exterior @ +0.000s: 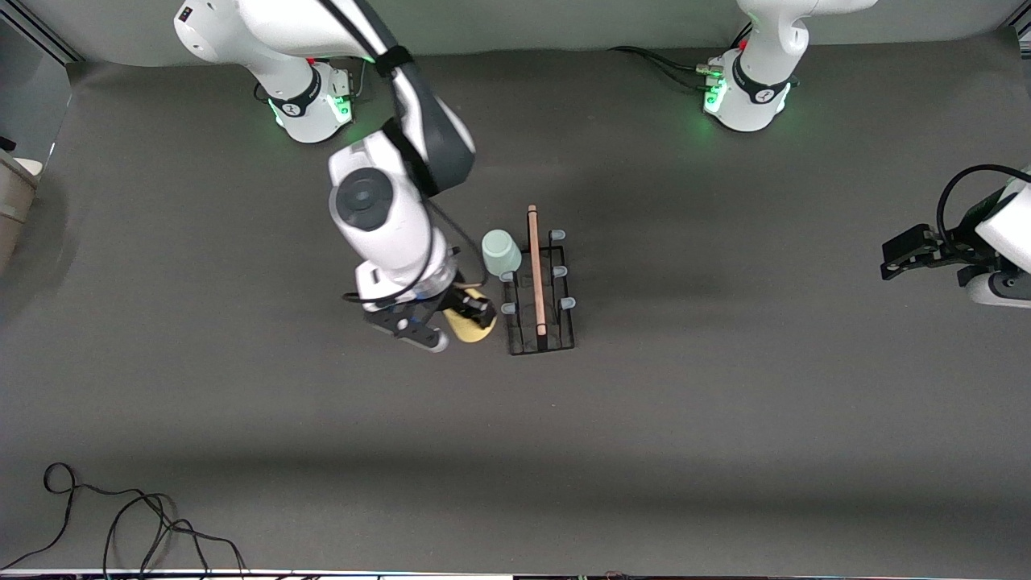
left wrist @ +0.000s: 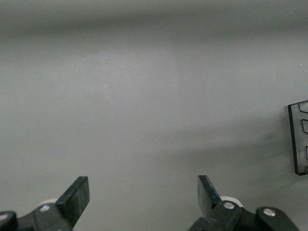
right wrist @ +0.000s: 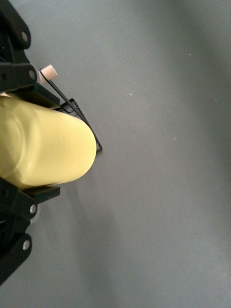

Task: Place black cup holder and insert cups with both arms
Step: 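Carry the yellow cup with the right gripper over the rack, then lower the yellow cup onto a rack peg and open the right gripper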

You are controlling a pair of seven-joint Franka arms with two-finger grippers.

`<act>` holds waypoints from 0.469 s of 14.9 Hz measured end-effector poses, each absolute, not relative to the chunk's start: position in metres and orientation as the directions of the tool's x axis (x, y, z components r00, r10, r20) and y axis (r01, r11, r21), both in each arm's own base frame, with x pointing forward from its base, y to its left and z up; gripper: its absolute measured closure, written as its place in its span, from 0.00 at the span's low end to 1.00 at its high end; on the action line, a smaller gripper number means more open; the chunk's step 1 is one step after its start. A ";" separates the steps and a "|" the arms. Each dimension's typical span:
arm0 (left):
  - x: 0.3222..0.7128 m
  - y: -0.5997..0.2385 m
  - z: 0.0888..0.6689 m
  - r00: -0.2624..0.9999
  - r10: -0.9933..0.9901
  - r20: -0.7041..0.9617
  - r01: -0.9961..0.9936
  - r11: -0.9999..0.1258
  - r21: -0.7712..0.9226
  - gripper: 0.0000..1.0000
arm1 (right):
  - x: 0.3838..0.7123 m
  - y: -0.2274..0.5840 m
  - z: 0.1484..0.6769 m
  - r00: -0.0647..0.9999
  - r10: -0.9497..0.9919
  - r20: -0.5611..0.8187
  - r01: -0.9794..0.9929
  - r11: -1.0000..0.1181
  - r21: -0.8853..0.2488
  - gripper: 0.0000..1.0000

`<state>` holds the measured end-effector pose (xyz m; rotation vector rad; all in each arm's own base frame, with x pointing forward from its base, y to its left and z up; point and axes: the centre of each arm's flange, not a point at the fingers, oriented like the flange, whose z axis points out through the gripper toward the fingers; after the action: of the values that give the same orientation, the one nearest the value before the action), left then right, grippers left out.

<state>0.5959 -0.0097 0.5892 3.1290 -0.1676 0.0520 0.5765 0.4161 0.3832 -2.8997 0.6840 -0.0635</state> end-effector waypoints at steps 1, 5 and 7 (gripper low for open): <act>0.596 -0.009 0.589 0.994 -0.105 0.037 -0.106 -0.994 0.005 0.00 | 0.572 0.427 0.378 0.892 -0.451 0.010 -0.444 -0.880 -0.168 0.29; 0.597 -0.007 0.589 0.994 -0.103 0.039 -0.103 -0.995 0.005 0.00 | 0.562 0.455 0.361 0.890 -0.455 0.034 -0.443 -0.879 -0.177 0.29; 0.597 -0.007 0.589 0.994 -0.103 0.039 -0.103 -0.995 0.005 0.00 | 0.558 0.462 0.347 0.889 -0.456 0.041 -0.443 -0.880 -0.169 0.29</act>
<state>0.5971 -0.0073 0.5887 3.1302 -0.1617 0.0610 0.5584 0.4623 0.3471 -2.9014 0.6945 -0.1196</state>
